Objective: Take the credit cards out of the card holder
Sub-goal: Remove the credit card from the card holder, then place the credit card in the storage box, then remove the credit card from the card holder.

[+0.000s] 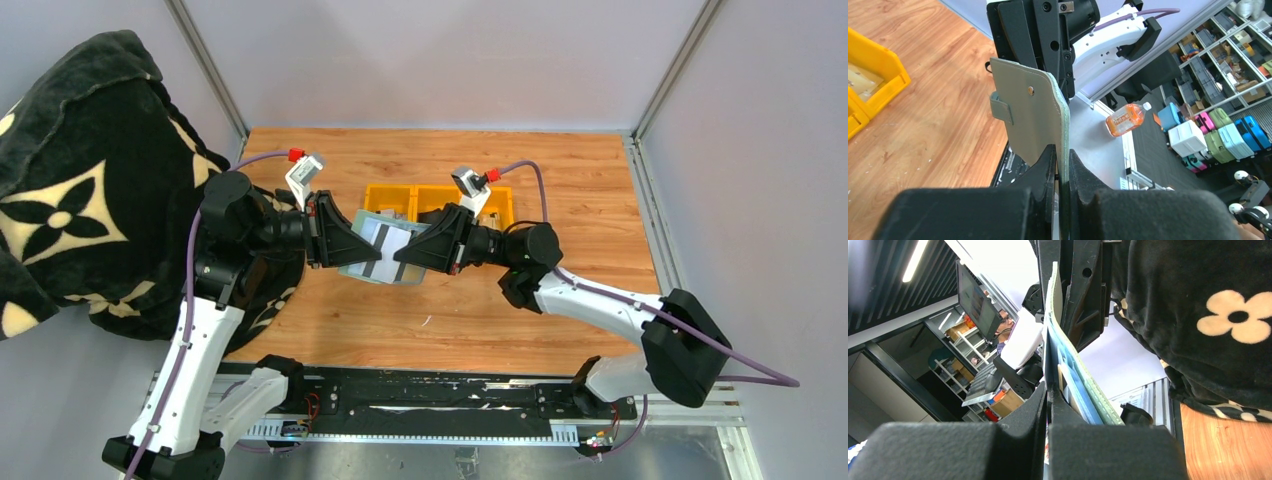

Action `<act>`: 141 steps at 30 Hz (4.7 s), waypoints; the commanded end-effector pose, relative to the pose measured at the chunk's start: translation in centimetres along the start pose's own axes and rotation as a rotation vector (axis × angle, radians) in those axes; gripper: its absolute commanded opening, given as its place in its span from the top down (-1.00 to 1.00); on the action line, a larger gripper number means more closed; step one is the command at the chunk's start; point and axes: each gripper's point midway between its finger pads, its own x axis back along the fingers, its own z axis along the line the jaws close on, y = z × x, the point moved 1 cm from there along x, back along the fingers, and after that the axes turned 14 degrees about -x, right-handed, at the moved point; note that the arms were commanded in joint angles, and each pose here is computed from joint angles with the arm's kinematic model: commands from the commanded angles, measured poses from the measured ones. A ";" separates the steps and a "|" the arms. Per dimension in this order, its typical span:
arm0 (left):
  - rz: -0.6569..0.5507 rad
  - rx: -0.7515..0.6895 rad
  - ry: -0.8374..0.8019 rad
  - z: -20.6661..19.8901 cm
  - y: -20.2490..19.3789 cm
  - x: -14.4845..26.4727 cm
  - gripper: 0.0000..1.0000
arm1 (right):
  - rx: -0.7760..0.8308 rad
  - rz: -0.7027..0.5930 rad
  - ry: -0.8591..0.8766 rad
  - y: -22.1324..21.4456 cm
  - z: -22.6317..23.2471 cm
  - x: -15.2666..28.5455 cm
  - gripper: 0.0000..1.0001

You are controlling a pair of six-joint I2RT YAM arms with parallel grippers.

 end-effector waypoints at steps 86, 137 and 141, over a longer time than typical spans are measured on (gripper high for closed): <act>-0.012 -0.460 -0.008 -6.0 1.0 2.4 1.00 | 0.141 -0.046 -1.105 10.3 -25.3 3.4 -0.02; 0.082 -0.417 0.295 2.4 -1.6 2.6 1.00 | 0.404 0.362 -0.209 -3.7 2.4 -4.7 0.21; 0.088 -0.434 0.266 1.6 -1.9 2.7 1.00 | 0.464 0.300 -0.392 -1.8 0.1 -3.8 -0.05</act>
